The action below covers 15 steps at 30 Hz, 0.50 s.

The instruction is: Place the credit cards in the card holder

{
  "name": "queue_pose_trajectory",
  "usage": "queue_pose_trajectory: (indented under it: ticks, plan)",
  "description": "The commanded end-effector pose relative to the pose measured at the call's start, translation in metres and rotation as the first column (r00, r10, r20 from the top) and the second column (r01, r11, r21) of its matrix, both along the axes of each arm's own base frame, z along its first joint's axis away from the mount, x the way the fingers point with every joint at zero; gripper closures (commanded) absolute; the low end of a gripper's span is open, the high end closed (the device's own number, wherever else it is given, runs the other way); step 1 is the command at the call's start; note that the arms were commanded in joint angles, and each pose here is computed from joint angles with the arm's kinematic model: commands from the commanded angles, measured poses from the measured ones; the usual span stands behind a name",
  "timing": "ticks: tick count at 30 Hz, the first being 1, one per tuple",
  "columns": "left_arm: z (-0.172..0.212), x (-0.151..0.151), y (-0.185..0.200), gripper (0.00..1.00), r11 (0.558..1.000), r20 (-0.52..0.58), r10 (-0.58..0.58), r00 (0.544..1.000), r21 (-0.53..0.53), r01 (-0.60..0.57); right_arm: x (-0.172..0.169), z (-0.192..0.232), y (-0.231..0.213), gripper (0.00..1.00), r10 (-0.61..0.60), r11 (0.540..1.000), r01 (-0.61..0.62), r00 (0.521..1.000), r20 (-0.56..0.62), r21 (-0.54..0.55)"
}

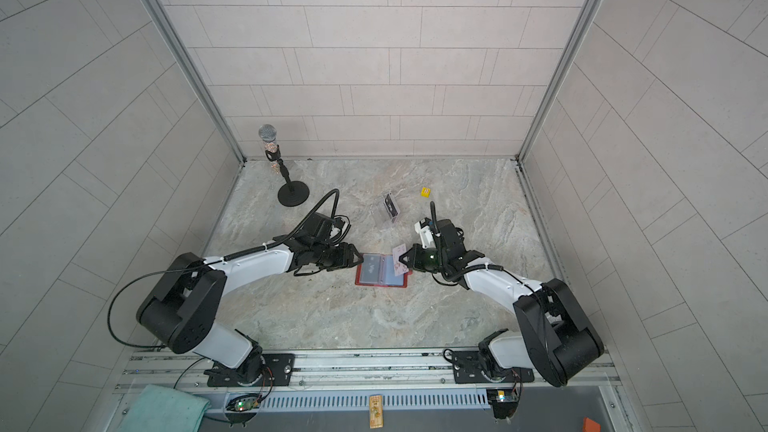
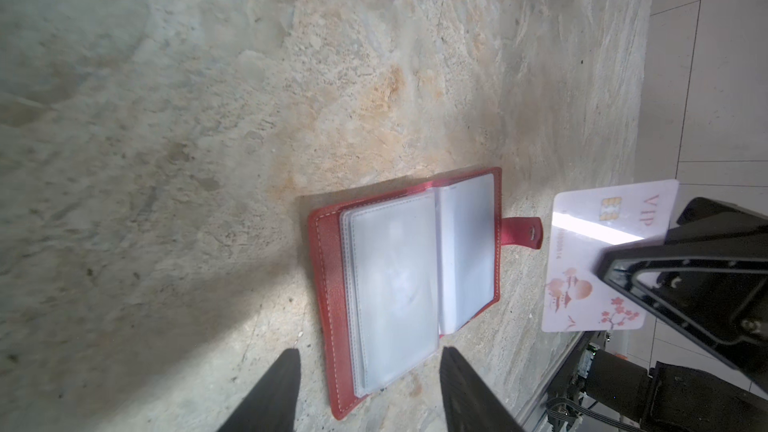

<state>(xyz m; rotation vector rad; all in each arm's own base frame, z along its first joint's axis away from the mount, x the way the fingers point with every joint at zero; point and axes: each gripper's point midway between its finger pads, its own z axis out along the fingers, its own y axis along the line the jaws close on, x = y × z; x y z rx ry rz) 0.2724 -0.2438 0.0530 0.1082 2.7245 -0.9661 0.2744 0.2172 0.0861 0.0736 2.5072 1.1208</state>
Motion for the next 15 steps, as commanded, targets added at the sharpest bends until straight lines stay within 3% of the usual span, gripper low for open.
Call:
queue_pose_trajectory:
  ticks: [1,5,15]
  plan:
    - [-0.008,-0.001,-0.007,0.42,0.999,-0.015,0.014,1.000,-0.039,-0.015,0.007,-0.001,0.010,1.00,-0.023,0.999,0.022,1.000,0.012,0.032]
    - [-0.017,-0.005,-0.006,0.44,0.999,-0.031,0.025,0.999,-0.041,-0.026,0.006,-0.008,0.022,1.00,-0.013,0.996,0.014,1.000,-0.011,0.087]
    - [-0.029,-0.009,-0.009,0.50,0.997,-0.064,0.034,0.997,-0.061,-0.038,0.000,-0.028,0.032,1.00,0.026,0.997,-0.022,0.998,-0.050,0.071]
